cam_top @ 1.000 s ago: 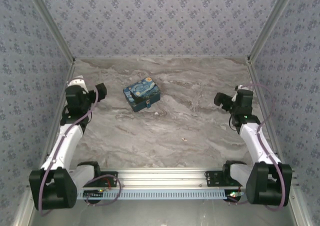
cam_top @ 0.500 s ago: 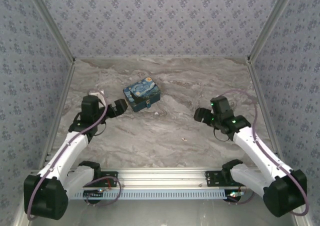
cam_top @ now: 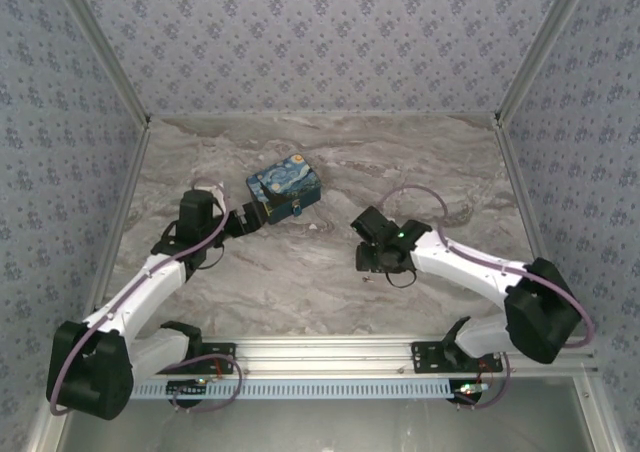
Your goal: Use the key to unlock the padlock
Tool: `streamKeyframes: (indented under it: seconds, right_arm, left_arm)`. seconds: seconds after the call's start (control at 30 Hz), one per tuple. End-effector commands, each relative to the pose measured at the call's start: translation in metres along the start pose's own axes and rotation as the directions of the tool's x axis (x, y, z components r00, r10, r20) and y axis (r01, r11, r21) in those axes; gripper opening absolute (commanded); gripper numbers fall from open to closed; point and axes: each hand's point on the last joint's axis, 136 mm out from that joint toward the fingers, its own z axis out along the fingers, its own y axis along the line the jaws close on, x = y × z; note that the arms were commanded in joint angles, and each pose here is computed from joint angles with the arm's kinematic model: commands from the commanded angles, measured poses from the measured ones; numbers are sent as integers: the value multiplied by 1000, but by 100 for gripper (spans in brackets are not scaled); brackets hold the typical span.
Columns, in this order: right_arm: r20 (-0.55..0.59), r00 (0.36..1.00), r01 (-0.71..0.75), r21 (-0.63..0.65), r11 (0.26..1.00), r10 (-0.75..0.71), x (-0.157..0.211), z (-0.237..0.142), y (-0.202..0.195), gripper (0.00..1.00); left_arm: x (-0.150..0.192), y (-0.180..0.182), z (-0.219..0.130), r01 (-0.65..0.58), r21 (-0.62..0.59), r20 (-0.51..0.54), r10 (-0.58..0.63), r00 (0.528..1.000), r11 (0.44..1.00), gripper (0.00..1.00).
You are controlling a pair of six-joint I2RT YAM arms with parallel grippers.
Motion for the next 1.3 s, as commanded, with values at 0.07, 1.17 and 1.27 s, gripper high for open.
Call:
streamKeyframes:
  seconds: [0.07,1.17,1.27]
  right_arm:
    - [-69,997,-17,31,999,19,11,6,-2,52]
    - [-169,985,27,27,999,-22,28,37,8,34]
    - [-171,985,23,29,999,-17,28,38,8,34]
  left_arm:
    - [-13,-16,1,-27,45,33,26,999,999,99]
    - [-15,-15,0,-33,21,24,33,999,999,99]
    - [-15,-15,-1,-34,22,26,33,999,999,99]
